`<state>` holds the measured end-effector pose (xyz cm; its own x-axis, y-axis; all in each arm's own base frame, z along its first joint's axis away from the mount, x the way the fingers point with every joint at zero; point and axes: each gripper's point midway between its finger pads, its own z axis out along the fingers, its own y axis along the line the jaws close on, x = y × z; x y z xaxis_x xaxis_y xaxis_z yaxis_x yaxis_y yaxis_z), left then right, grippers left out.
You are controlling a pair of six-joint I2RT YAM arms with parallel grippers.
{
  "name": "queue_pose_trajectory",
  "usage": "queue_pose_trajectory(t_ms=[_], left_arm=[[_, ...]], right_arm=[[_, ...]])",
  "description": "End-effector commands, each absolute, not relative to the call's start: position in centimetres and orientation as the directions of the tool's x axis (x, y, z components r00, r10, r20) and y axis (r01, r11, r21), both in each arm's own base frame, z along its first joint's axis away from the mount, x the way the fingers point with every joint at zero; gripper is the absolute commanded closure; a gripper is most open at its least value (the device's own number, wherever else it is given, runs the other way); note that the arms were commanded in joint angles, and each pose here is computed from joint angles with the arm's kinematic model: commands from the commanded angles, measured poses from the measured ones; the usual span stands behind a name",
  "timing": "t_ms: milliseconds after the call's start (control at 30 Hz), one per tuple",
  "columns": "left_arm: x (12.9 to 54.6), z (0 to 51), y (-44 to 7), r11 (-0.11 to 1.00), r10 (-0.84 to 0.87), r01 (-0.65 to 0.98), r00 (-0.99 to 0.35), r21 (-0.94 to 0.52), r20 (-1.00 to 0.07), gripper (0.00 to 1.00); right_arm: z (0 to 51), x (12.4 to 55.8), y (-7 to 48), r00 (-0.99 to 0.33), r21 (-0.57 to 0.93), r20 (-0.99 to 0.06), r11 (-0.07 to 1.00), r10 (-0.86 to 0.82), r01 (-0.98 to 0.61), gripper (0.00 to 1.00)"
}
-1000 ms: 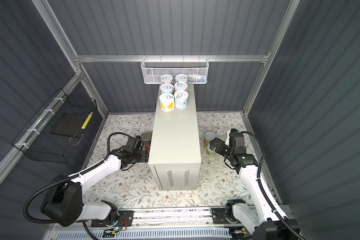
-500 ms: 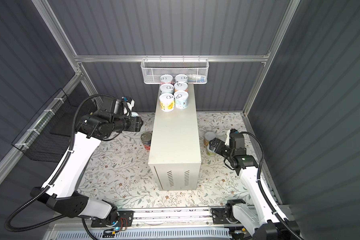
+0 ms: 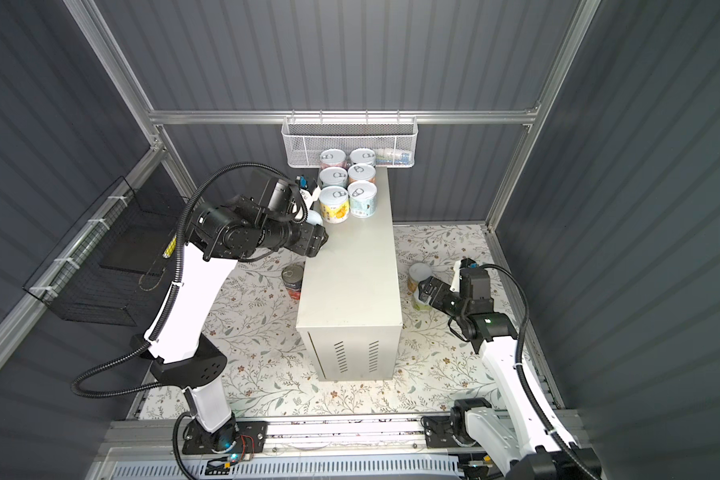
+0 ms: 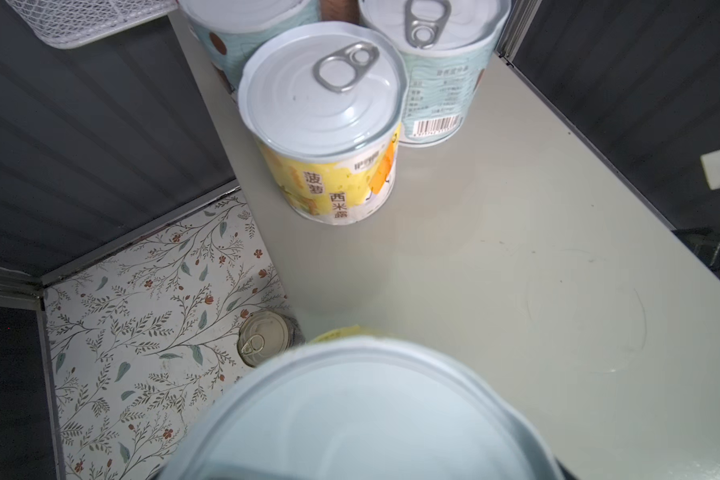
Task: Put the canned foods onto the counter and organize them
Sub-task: 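Lift the yellow can with the left gripper up over the cabinet top, then lower the yellow can with the left gripper in front of the pineapple can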
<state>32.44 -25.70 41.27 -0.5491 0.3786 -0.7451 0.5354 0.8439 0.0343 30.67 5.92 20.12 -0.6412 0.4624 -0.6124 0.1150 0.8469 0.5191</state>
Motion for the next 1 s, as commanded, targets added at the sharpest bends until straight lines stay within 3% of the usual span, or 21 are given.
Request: queue_pose_trajectory(t_ms=[0, 567, 600, 700, 800, 967], left_arm=[[32.4, 43.5, -26.7, 0.834, 0.351, 0.55, -0.481, 0.035, -0.804, 1.0], [34.6, 39.8, -30.7, 0.801, 0.401, 0.597, -0.499, 0.03, -0.768, 1.0], [34.8, 39.5, -30.8, 0.803, 0.404, 0.596, -0.504, 0.031, -0.763, 0.95], [35.1, 39.3, -30.6, 0.812, 0.403, 0.582, -0.507, 0.042, -0.762, 0.66], [35.3, 39.5, -30.4, 0.817, 0.403, 0.574, -0.499, 0.056, -0.767, 0.04], [35.2, 40.1, -30.4, 0.813, 0.397, 0.58, -0.487, 0.052, -0.778, 0.01]], right_arm=[[20.7, 30.3, 6.0, -0.629, 0.52, -0.629, 0.849, 0.457, 0.097, 0.01], [20.3, 30.1, 5.7, -0.626, 0.502, -0.637, 0.859, 0.449, 0.105, 0.01], [20.2, 30.1, 5.7, -0.631, 0.503, -0.634, 0.858, 0.448, 0.104, 0.01], [20.1, 30.2, 5.9, -0.635, 0.507, -0.63, 0.856, 0.447, 0.101, 0.01], [20.2, 30.3, 5.9, -0.635, 0.508, -0.629, 0.855, 0.448, 0.1, 0.01], [20.2, 30.3, 5.9, -0.634, 0.508, -0.63, 0.856, 0.448, 0.1, 0.01]])
